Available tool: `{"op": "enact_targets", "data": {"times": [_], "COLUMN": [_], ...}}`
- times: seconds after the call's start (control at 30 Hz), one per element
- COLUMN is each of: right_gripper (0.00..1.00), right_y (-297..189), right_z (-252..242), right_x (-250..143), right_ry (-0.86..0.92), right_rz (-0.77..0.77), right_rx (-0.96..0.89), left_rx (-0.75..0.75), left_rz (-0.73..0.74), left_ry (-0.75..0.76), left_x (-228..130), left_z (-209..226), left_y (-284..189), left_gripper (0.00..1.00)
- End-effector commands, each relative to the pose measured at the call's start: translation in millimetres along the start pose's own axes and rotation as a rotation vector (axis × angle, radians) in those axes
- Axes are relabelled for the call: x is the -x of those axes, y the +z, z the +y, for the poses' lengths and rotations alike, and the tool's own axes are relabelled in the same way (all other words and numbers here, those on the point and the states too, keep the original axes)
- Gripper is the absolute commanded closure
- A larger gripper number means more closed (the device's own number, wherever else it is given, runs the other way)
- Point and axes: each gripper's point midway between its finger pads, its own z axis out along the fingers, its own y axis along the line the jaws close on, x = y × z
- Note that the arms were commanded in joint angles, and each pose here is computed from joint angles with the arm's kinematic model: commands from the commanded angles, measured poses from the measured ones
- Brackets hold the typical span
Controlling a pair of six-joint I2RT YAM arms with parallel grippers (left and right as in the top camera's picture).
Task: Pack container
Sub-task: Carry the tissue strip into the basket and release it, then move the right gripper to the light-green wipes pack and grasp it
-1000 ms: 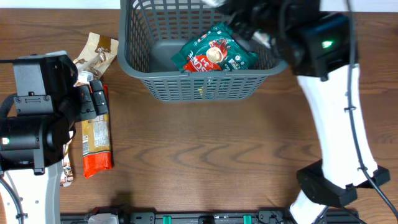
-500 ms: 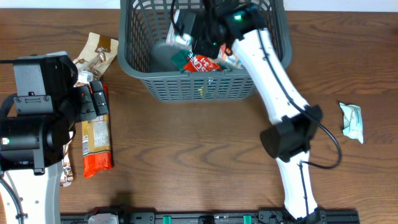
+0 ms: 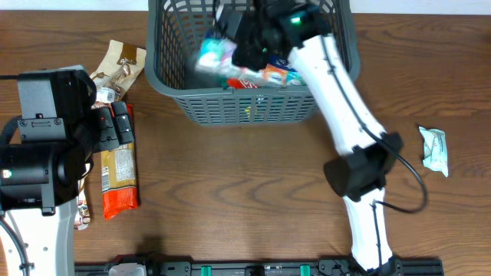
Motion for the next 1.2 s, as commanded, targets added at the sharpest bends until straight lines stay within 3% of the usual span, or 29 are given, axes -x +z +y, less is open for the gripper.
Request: {"op": "enact_targets", "data": {"times": [0.0, 0.07, 0.2, 0.33, 0.5, 0.6, 0.77, 1.0, 1.17], "right_gripper": [0.34, 0.29, 0.3, 0.25, 0.19, 0.01, 0.01, 0.01, 0.01], "right_y": [-148.9, -190.0, -271.1, -333.1, -366.5, -372.3, -367.7, -316.5, -266.4], "right_z": [-38.9, -51.6, -75.8, -100.8, -95.0, -78.5, -71.4, -34.7, -11.6], "right_x": [43.1, 36.8, -3.4, -78.8, -202.9, -266.0, -334.7, -413.5, -464.2], "right_ry": [0.085, 0.13, 0.292, 0.551, 0.954, 1.218, 1.493, 1.605, 1.581], "right_rz": [-0.242, -0.281, -0.309, -0.233, 0.022, 0.166, 0.257, 0.548, 0.709], "right_rx": [-0.214, -0.279, -0.413, -0.59, -0.702, -0.715, -0.709, -0.551, -0.471], "left_rx": [0.004, 0.004, 0.004, 0.004, 0.004, 0.004, 0.004, 0.004, 0.003], "left_rz": [0.007, 0.007, 0.007, 0.007, 0.007, 0.007, 0.006, 0.002, -0.004], "left_ry": [-0.001, -0.001, -0.001, -0.001, -0.001, -0.001, 0.0, -0.001, -0.002], "left_x": [-1.6, -1.7, -1.7, -1.6, -1.6, -1.6, -1.5, -0.4, 1.0], "left_z": [1.4, 1.4, 1.4, 1.4, 1.4, 1.4, 1.4, 1.3, 1.1], "left_y": [1.7, 1.7, 1.7, 1.7, 1.7, 1.7, 1.7, 1.7, 1.7], "left_gripper": [0.01, 0.01, 0.01, 0.01, 0.01, 0.01, 0.01, 0.01, 0.01]}}
